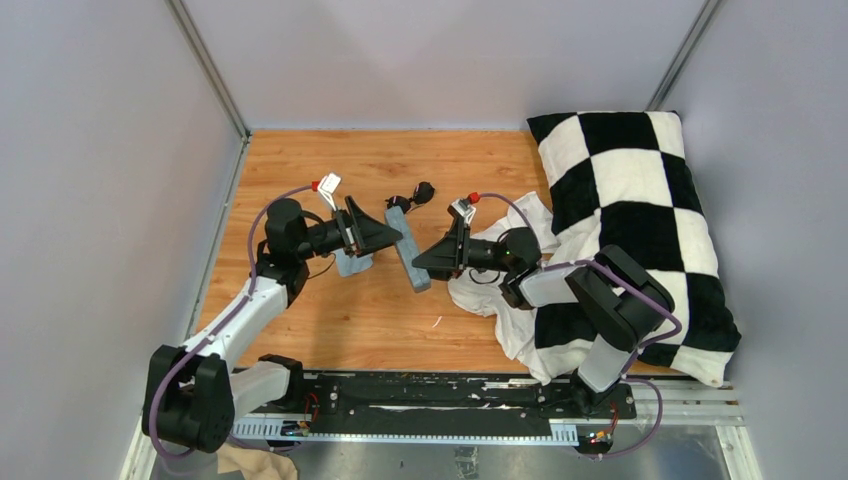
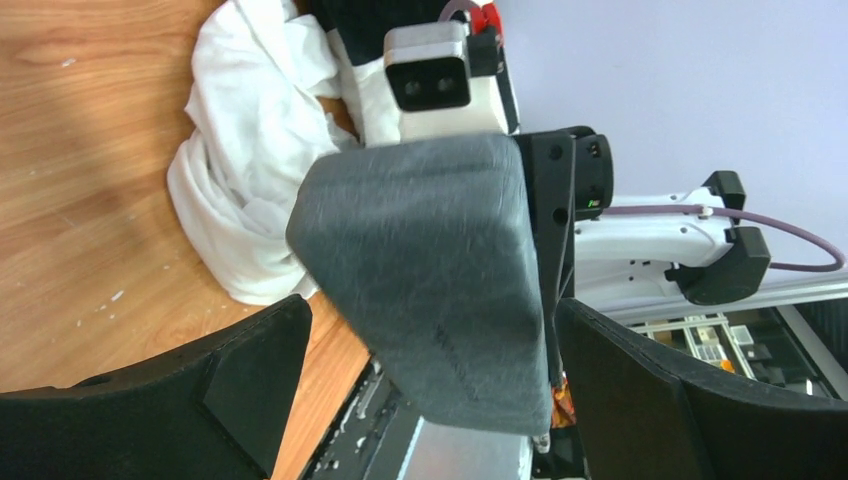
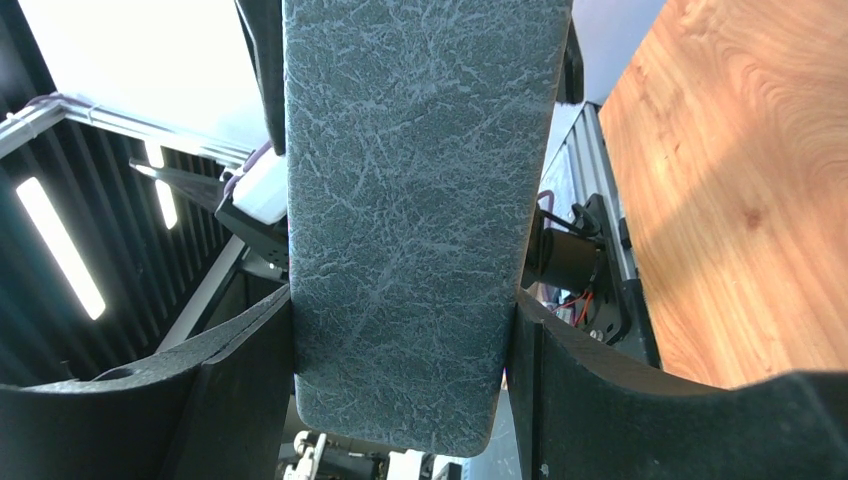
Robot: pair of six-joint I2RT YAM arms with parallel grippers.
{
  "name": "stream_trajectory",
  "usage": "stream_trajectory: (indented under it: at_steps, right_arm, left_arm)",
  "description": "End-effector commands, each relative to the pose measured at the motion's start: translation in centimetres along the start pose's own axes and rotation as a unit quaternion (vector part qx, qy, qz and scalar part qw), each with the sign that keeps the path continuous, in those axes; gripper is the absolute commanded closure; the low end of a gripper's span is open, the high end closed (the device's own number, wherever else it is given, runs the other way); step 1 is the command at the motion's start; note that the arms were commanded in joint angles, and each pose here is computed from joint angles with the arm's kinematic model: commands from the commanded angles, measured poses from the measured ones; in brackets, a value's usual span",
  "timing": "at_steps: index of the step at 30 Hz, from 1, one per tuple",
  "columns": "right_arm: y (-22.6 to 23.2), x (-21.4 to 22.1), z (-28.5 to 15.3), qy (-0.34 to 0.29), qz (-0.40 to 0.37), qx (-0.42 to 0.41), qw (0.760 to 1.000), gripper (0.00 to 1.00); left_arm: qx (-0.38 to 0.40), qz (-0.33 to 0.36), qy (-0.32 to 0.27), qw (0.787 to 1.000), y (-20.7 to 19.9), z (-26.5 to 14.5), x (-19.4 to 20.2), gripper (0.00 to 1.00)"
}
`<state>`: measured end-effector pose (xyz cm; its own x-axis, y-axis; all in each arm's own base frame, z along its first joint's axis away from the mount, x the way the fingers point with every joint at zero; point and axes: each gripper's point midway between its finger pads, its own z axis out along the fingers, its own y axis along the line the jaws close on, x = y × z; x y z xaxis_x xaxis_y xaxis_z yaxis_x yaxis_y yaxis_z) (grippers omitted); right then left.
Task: Organize the sunglasses
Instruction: Open the sunglasses case.
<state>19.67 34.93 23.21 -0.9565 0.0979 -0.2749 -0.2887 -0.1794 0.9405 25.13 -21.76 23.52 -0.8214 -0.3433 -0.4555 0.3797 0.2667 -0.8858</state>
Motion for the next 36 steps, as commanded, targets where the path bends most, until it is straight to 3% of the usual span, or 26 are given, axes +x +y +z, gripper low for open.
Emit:
stream_trajectory:
  at_steps: [1,14,17,24,27,36]
  right_arm:
    - [2.7,0.8,1.0,0.022,-0.051,-0.051,0.997,0.86]
    - [3.0,0.6,1.2,0.025,-0.046,-0.055,0.997,0.86]
    - [2.9,0.8,1.3,0.029,-0.045,-0.055,0.997,0.86]
    - [2.5,0.9,1.4,0.031,-0.032,-0.051,0.998,0.87]
    - [2.3,0.5,1.5,0.022,-0.011,-0.047,0.999,0.91]
    - [3.1,-1.8,2.5,-0.013,0.089,-0.055,0.994,0.93]
  left_arm:
    - [0.039,0.016,-0.018,0.999,-2.0,-0.2,-0.9,0.00]
    - [0.091,-0.018,-0.038,0.995,-2.9,-0.4,-0.8,0.09]
    - [0.115,-0.028,-0.046,0.992,-3.1,-0.4,-0.8,0.22]
    - [0.165,-0.047,-0.056,0.984,-4.0,-0.6,-1.2,0.80]
    - [0.165,-0.045,-0.053,0.984,-3.9,-0.5,-1.1,1.00]
    - [0.204,0.012,-0.047,0.978,-6.1,-1.5,-1.0,1.00]
